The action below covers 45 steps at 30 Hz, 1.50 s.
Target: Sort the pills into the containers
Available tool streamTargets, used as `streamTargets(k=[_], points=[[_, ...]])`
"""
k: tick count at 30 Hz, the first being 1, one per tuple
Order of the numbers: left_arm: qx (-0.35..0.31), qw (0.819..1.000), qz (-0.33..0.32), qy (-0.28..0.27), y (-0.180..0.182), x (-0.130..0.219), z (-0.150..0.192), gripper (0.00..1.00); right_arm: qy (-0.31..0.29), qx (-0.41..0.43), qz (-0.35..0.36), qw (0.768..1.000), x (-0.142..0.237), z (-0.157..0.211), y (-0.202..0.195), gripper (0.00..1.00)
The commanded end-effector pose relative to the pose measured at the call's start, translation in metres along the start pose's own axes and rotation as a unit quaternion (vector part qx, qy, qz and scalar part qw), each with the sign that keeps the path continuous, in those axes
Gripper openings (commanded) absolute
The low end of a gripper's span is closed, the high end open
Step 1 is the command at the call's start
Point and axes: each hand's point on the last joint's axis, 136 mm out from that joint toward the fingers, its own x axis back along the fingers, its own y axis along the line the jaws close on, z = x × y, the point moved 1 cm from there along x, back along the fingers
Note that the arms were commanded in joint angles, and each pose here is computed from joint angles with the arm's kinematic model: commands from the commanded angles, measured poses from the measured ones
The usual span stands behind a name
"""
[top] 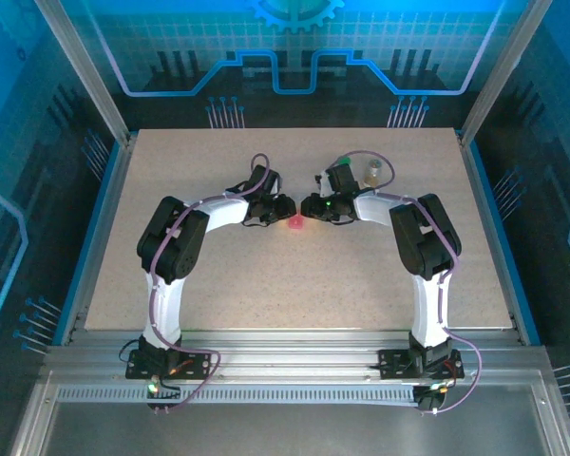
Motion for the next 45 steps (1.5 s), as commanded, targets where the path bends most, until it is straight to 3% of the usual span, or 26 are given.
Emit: streamTargets(k=[1, 12, 30, 35, 38, 41, 45], points=[[0.000, 1.000, -0.009, 0.023, 0.008, -0.012, 0.011, 0.27, 0.013, -0.006, -0.009, 1.000, -0.011, 0.011, 0.001, 0.23], [0.015, 0.999, -0.007, 0.037, 0.016, -0.022, 0.028, 0.25, 0.036, -0.044, -0.003, 0.998, -0.026, 0.040, -0.012, 0.15], [0.026, 0.998, -0.022, 0.058, 0.031, -0.030, 0.055, 0.23, 0.071, -0.018, 0.061, 0.995, -0.028, 0.081, -0.014, 0.18], [0.014, 0.998, -0.027, 0.053, 0.024, -0.023, 0.046, 0.23, 0.056, -0.039, 0.064, 0.996, -0.023, 0.080, -0.018, 0.18], [0.008, 0.999, -0.021, 0.045, 0.017, -0.016, 0.042, 0.23, 0.040, -0.044, 0.023, 0.998, -0.021, 0.074, -0.008, 0.19], [-0.001, 0.999, -0.018, 0.033, 0.006, -0.007, 0.028, 0.23, 0.019, -0.055, -0.027, 0.998, -0.015, 0.055, 0.007, 0.21], [-0.007, 1.000, -0.009, 0.014, -0.013, 0.005, 0.004, 0.24, -0.015, -0.047, -0.040, 0.998, 0.007, 0.023, 0.021, 0.24]])
